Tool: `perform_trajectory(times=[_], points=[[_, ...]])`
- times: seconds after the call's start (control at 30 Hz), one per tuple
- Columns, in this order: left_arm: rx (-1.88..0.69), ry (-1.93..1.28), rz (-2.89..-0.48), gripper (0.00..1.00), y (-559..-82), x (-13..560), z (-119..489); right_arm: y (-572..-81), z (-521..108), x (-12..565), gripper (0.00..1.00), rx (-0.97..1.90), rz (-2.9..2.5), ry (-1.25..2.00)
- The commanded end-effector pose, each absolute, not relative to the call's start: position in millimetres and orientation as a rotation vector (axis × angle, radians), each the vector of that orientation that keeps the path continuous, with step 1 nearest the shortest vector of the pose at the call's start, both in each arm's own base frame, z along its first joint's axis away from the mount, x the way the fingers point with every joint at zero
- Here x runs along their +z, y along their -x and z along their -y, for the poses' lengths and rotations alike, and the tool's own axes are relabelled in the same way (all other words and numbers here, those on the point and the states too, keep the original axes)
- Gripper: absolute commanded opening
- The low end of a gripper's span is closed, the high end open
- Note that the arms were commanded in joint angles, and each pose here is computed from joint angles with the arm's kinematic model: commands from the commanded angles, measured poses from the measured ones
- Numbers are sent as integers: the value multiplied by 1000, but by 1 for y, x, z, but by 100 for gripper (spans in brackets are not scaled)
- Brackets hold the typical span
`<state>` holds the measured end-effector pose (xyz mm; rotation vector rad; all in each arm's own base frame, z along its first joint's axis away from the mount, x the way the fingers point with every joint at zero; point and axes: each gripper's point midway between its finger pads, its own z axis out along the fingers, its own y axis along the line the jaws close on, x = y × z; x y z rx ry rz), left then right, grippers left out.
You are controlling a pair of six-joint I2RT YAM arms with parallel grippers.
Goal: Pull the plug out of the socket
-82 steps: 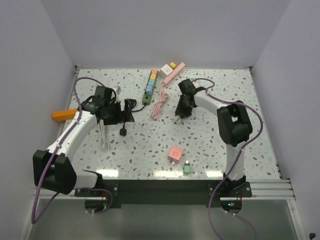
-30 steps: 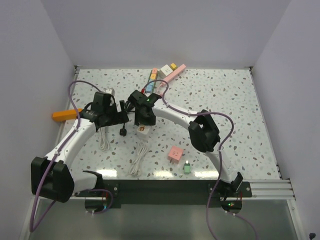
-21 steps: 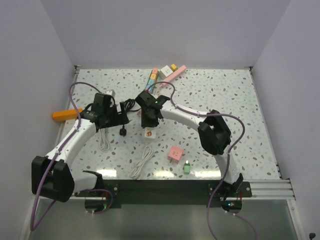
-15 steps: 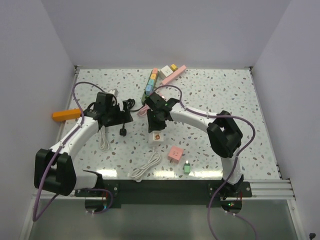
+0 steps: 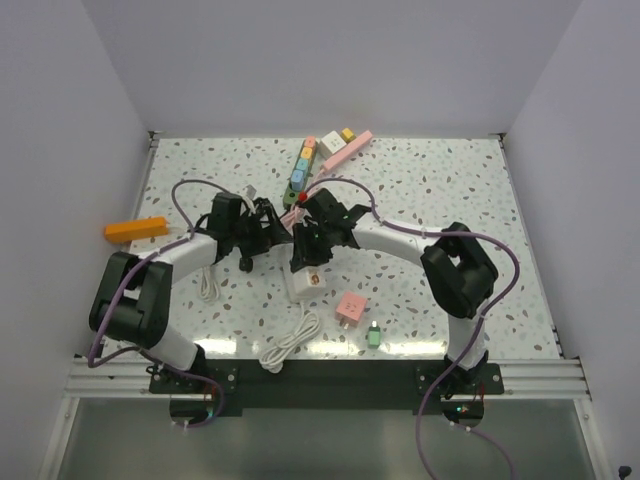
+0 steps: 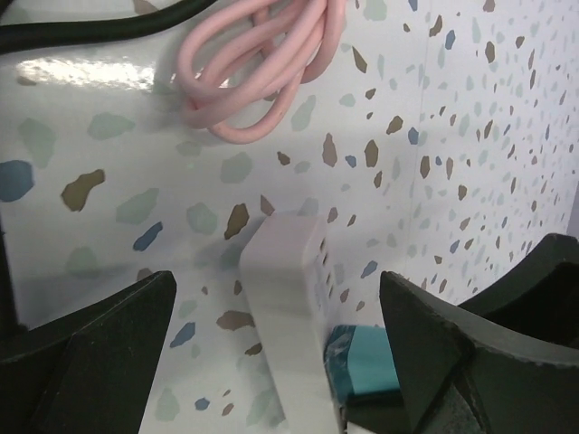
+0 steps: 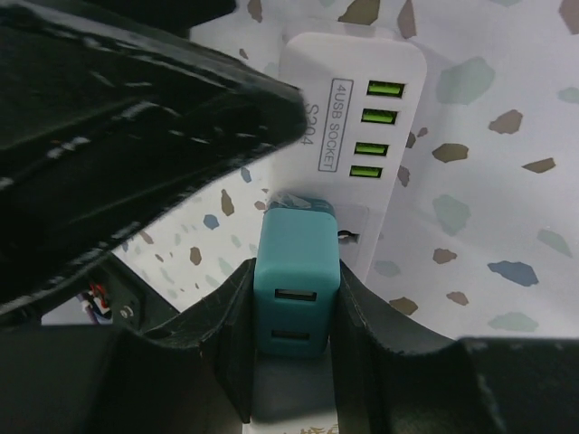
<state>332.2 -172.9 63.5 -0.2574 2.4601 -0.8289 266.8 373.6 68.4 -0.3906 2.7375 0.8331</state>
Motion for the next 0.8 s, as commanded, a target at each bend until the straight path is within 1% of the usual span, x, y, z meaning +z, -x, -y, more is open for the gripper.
perform_trajectory(times=[0.0,0.17,0.27,0.33,0.37,0.4,0.43,0.47,0.5,0.57,0.6,0.63,0.67,0.77], points=[[-956,243,-2371,100,-346,71,199,-264,-392,96,0,987,-2625,438],[-923,253,-2459,100,-335,43,208,-273,-397,108,0,1002,-2574,393],[-903,279,-2496,96,-326,28,205,-278,-398,114,0,1004,-2547,369],[-904,291,-2503,91,-322,23,204,-280,-400,119,0,1015,-2524,358],[-906,293,-2505,86,-321,20,204,-280,-401,120,0,1024,-2522,353],[-916,294,-2512,66,-318,18,204,-281,-401,121,0,1021,-2519,348],[-924,301,-2504,53,-318,18,205,-282,-400,122,0,1018,-2515,342],[-927,309,-2512,43,-317,15,205,-282,-400,121,0,1014,-2519,327],[-931,311,-2518,29,-316,13,206,-283,-400,121,0,1010,-2514,327],[-929,323,-2527,14,-314,9,205,-285,-398,125,0,1009,-2498,313],[-916,330,-2531,5,-315,7,204,-285,-397,125,0,998,-2499,307],[-908,332,-2535,1,-314,5,203,-285,-395,128,0,996,-2491,302],[-898,334,-2542,0,-314,3,202,-284,-394,129,0,997,-2490,298],[-850,345,-2569,0,-313,-5,197,-286,-382,142,0,985,-2454,267]])
